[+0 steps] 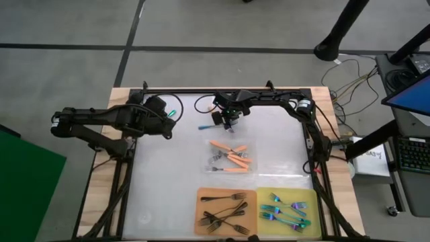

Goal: Sort silverware by color (type)
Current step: Put the black fork into the orange bin

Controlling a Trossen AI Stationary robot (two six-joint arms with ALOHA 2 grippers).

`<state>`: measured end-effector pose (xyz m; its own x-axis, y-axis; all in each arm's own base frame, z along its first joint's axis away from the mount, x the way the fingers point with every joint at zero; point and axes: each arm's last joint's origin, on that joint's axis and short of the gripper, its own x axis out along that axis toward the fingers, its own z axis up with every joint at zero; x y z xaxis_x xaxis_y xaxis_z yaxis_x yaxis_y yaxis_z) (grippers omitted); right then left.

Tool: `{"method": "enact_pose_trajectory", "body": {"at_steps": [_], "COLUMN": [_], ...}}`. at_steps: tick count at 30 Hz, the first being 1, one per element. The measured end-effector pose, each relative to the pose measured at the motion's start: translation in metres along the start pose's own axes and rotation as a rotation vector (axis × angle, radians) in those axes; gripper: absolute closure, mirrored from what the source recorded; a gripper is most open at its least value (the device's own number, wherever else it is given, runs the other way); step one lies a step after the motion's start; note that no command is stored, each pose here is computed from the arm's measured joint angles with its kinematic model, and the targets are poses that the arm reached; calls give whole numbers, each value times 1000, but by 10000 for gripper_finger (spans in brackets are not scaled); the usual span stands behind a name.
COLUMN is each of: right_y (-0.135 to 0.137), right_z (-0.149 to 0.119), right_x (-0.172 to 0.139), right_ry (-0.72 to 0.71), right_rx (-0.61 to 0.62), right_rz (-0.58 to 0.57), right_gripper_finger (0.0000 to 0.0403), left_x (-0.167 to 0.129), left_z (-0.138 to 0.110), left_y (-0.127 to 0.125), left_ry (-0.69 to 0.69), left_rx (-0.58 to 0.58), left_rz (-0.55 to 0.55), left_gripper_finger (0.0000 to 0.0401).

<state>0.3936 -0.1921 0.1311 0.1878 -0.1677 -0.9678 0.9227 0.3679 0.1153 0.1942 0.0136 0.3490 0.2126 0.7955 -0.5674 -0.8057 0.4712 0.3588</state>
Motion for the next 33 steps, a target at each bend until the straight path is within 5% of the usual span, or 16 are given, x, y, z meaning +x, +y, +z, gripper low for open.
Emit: {"method": "enact_pose_trajectory", "body": {"at_steps": [11,21,27,33], "right_y": [-2,9,32,58], "right_z": [7,5,-29,-94], "right_x": [-33,-98,-155,-205], "right_ry": [-79,-160,-138,-76], "right_rx": [-38,-101,-306,-536], "right_rz": [33,246,479,629], "right_gripper_finger": [393,393,394,394], "left_x": [0,0,-1,-1], "left_z": [0,-2,-5,-9], "left_y": [0,1,6,10], "left_ry": [0,8,23,24], "left_rx": [-1,13,42,43], "left_rz": [0,7,22,22], "left_gripper_finger": [312,312,312,312]}}
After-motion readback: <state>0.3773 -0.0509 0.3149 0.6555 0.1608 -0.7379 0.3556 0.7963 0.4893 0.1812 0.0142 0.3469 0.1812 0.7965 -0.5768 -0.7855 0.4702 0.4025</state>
